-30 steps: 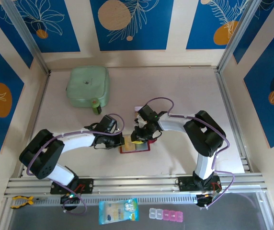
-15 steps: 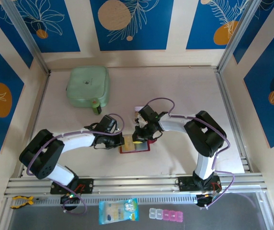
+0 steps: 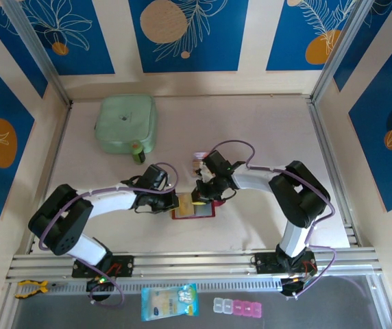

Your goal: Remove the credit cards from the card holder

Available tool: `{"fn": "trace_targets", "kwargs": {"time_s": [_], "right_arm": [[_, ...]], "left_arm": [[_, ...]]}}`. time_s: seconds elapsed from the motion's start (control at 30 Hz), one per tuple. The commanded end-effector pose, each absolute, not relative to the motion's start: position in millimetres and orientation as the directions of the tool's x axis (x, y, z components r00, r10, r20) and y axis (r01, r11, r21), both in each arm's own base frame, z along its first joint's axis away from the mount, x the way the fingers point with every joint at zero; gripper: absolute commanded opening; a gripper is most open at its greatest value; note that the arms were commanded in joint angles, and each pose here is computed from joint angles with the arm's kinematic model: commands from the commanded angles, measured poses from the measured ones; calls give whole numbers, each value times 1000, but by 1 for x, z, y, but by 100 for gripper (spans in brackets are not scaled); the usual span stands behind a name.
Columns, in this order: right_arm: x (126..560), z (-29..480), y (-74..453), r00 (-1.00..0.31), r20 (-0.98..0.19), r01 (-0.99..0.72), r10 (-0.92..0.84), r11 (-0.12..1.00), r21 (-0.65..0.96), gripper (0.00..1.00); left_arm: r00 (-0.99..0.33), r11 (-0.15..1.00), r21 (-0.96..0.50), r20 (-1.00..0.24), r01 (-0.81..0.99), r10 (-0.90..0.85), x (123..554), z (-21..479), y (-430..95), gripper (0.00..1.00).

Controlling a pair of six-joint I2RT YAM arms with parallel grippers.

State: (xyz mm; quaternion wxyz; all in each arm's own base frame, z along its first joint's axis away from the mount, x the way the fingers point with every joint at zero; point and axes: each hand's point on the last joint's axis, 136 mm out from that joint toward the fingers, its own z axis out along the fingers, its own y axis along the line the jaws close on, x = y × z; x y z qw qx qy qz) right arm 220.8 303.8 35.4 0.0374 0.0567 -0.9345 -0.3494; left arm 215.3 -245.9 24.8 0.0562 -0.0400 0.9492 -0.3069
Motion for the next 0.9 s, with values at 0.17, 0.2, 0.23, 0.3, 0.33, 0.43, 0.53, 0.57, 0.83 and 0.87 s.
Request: {"fn": "trace_targets", "kwargs": {"time_s": [0.17, 0.2, 0.23, 0.3, 0.33, 0.43, 0.53, 0.57, 0.83, 0.87], "right_arm": [[220, 36, 283, -993, 38, -64, -114, 766, 640, 2], [220, 37, 281, -993, 37, -65, -115, 768, 637, 2], [220, 37, 280, -993, 34, -68, -116, 770, 634, 2], [221, 40, 277, -993, 28, -73, -115, 779, 623, 2], [221, 41, 275, -993, 25, -74, -113, 784, 616, 2], [221, 47, 272, -993, 12, -87, -119, 792, 604, 2], [222, 53, 270, -993, 0, -98, -122, 797, 596, 1], [222, 54, 269, -993, -2, -99, -121, 799, 593, 2], [222, 68, 267, -990, -28, -129, -138, 811, 570, 1], [221, 69, 267, -990, -27, -130, -140, 813, 568, 1]], "left_arm": [[-993, 857, -505, -6, -100, -119, 197, 0, -226, 0], [-993, 857, -505, -4, -100, -119, 197, 0, -226, 0], [-993, 857, -506, -4, -101, -119, 197, 0, -226, 0], [-993, 854, -510, -3, -101, -119, 198, 1, -227, 0], [-993, 854, -510, -3, -103, -121, 198, 2, -227, 0], [-993, 852, -514, -7, -101, -122, 199, 4, -227, 0], [-992, 851, -516, -6, -103, -124, 199, 4, -228, 0], [-992, 850, -517, -8, -102, -124, 200, 5, -228, 0], [-992, 845, -524, -10, -103, -127, 201, 7, -230, 0], [-992, 845, -525, -10, -104, -128, 201, 7, -230, 0]]}}
